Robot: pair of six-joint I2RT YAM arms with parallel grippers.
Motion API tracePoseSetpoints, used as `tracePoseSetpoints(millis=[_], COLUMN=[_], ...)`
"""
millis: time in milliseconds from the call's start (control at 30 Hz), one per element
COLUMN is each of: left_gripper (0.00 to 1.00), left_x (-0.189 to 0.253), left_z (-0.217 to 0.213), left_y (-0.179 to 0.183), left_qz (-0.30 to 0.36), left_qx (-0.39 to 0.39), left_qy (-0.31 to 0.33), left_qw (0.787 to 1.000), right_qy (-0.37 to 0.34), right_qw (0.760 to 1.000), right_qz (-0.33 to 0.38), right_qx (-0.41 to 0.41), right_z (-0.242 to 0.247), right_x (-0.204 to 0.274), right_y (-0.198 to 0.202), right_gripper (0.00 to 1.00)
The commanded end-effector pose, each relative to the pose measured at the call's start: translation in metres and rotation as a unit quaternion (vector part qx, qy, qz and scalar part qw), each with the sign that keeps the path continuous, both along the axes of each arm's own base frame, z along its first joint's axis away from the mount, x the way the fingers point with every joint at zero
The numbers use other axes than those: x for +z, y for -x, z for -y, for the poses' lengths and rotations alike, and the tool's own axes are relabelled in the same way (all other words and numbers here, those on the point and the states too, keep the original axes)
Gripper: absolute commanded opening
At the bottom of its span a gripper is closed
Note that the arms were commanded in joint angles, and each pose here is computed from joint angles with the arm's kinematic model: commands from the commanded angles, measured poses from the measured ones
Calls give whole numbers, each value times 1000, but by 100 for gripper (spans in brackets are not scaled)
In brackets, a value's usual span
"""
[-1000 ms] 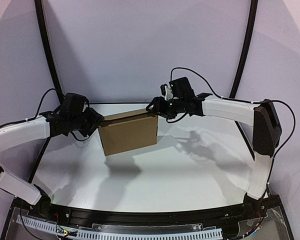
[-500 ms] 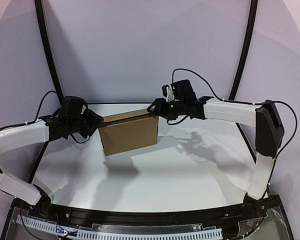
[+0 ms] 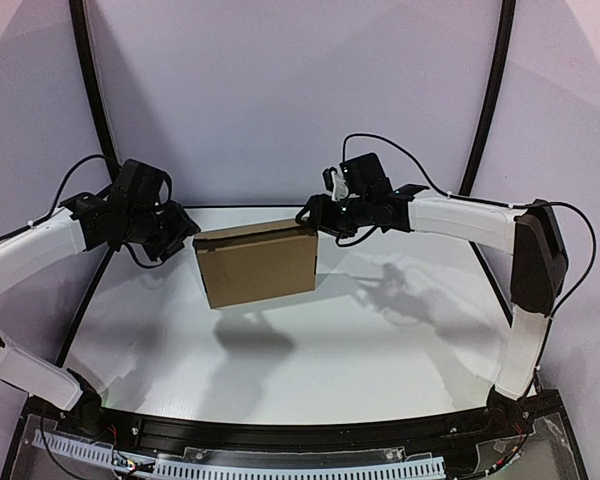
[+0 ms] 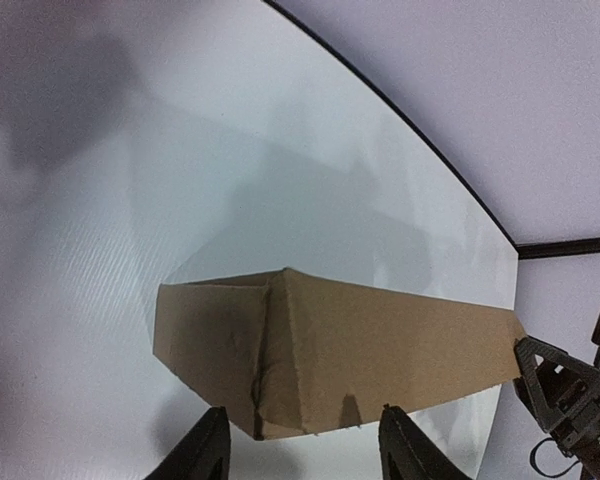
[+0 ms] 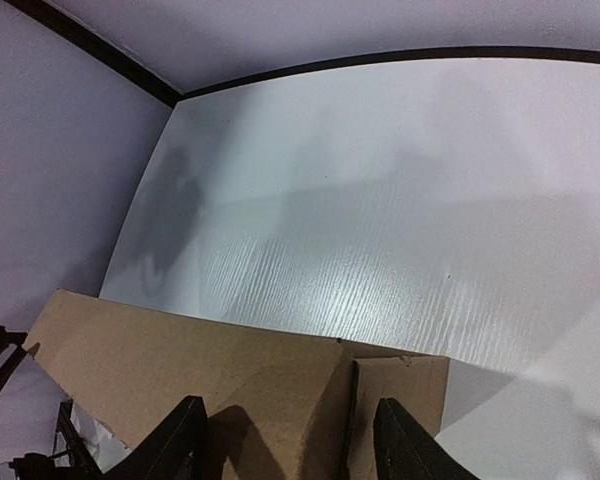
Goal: Fold the paper box
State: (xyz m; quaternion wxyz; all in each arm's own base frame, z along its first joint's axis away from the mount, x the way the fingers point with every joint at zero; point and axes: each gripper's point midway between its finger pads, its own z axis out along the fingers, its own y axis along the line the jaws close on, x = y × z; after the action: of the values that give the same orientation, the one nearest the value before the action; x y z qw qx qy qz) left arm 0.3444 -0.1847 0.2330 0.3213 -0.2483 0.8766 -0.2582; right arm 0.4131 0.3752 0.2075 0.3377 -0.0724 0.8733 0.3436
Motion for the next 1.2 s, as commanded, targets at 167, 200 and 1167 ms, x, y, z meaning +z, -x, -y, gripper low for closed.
tracePoseSetpoints(millis=[167, 200, 1167], left_gripper=[40, 39, 31], left_x=[-20, -18, -2], left_z=[6, 7, -15], left_y=[7, 4, -18], left_qz=[-43, -38, -31], left_qx=[-31, -30, -38], left_qy=[-23, -23, -165], left_qw=[998, 999, 985], right_qy=[41, 44, 73], right_qw=[999, 999, 997], right_qz=[-18, -17, -13], right_qx=[17, 19, 31], right_z=[-2, -2, -1], right_x=[-18, -18, -22], right_y=[13, 13, 12], right_gripper=[57, 57, 53])
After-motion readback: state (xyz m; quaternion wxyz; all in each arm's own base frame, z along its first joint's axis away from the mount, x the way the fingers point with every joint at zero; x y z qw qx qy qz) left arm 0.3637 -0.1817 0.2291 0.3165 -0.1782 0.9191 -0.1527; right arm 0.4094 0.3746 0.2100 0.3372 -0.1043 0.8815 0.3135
